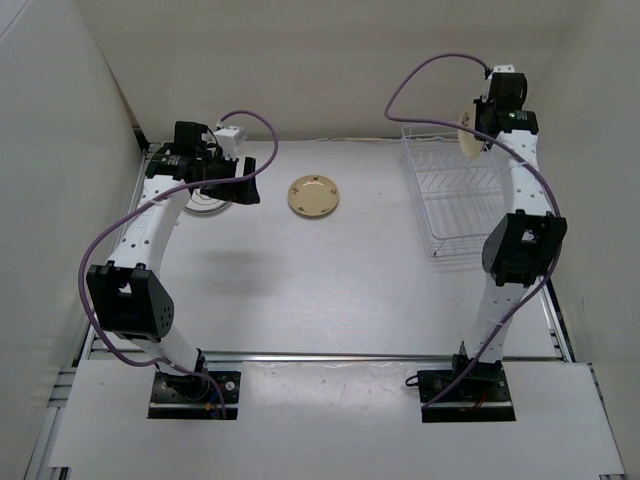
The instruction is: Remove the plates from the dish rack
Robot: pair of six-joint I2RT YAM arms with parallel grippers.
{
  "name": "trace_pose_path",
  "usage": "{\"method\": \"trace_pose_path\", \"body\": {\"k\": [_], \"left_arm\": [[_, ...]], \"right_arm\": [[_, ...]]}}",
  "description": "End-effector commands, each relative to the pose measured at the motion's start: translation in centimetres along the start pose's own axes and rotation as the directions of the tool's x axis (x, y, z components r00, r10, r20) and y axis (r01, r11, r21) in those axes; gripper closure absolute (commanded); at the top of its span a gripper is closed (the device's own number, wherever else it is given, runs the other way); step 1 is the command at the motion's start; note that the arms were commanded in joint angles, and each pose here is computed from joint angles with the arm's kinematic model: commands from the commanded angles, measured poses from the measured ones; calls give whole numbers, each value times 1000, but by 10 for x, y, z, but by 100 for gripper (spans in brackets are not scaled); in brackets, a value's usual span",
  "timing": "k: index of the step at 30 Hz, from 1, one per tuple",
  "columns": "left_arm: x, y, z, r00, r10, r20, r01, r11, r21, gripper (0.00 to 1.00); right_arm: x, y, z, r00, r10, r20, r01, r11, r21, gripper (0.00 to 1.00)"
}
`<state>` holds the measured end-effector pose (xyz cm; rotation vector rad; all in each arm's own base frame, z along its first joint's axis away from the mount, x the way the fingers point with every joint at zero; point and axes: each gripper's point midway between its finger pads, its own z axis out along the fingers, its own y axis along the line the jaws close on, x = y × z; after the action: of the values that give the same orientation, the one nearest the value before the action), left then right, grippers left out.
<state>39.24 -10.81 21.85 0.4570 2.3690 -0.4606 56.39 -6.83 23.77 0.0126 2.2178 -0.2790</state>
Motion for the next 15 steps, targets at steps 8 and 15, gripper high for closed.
{"method": "trace_pose_path", "body": {"k": [8, 15], "left_arm": [[-40, -35, -21, 991, -43, 128, 24, 988, 150, 1], [-49, -80, -28, 990, -85, 114, 28, 903, 428, 1]], "right_arm": [[-46, 18, -150, 971, -11, 237, 26, 998, -61, 100], [22, 137, -217, 995, 6, 100, 67, 703, -708, 100]]}}
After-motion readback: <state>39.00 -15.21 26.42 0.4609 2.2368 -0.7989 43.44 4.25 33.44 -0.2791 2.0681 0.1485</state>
